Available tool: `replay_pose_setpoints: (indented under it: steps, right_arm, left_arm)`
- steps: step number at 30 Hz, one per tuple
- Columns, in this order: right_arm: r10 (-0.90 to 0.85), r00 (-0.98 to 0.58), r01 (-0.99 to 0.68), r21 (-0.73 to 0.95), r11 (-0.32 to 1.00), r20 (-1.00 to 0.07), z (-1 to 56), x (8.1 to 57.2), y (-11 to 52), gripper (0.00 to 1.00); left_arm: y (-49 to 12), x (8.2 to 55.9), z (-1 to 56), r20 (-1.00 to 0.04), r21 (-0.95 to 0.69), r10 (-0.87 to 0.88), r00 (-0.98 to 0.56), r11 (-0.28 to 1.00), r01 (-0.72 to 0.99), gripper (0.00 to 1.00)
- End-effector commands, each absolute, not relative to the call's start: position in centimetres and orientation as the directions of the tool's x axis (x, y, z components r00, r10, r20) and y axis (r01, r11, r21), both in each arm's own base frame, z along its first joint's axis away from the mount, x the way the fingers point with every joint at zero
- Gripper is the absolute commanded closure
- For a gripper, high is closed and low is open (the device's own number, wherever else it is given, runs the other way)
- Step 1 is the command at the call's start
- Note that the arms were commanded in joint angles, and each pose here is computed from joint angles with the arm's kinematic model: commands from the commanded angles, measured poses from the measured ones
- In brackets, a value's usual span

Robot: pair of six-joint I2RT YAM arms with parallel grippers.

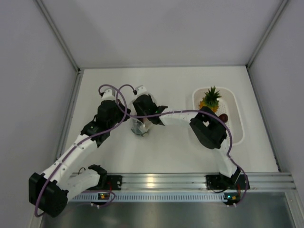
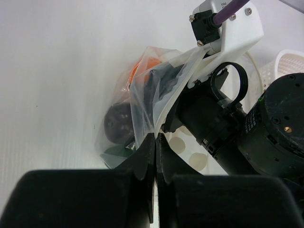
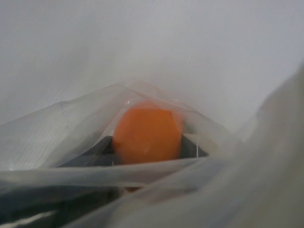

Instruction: Open the zip-top bag and remove the fake food

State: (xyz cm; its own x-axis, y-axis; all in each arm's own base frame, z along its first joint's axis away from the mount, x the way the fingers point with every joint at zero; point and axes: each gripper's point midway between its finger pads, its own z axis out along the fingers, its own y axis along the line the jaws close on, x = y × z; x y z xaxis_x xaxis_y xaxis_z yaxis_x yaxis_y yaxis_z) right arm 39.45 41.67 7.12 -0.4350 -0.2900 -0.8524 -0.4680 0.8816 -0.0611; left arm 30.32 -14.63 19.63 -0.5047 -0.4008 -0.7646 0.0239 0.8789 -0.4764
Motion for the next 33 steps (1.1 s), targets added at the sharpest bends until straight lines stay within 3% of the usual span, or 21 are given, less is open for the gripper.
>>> replay_pose_setpoints:
  steps: [1, 10, 18, 21, 25, 33]
  right_arm:
    - [-0.326, -0.475, -0.436, -0.103, 0.894, -0.817, 4.3, 40.4, 39.5, 0.47]
    - [-0.360, -0.535, -0.402, -0.145, 0.904, -0.765, 0.8, 40.7, 37.2, 0.32]
    - [-0.359, -0.543, -0.396, -0.146, 0.906, -0.759, 0.3, 41.1, 37.1, 0.32]
    - [-0.363, -0.540, -0.400, -0.148, 0.904, -0.759, 0.3, 41.0, 37.0, 0.38]
    - [-0.355, -0.520, -0.415, -0.134, 0.900, -0.777, 1.0, 41.0, 37.2, 0.73]
    - [-0.298, -0.479, -0.441, -0.067, 0.895, -0.826, 5.1, 39.6, 37.3, 0.81]
  left_arm:
    - [-14.7, 30.7, 21.0, -0.788, -0.485, -0.406, -0.462, 0.873, 0.059, 1.00]
    - [-14.6, 30.9, 21.5, -0.796, -0.482, -0.405, -0.450, 0.874, 0.067, 1.00]
    - [-14.6, 30.9, 21.5, -0.797, -0.479, -0.400, -0.453, 0.875, 0.071, 1.00]
    - [-14.5, 30.9, 21.4, -0.800, -0.471, -0.395, -0.452, 0.879, 0.067, 1.00]
    - [-14.3, 30.9, 21.2, -0.800, -0.470, -0.395, -0.452, 0.880, 0.062, 1.00]
    - [-14.6, 31.0, 21.0, -0.798, -0.466, -0.385, -0.463, 0.882, 0.071, 1.00]
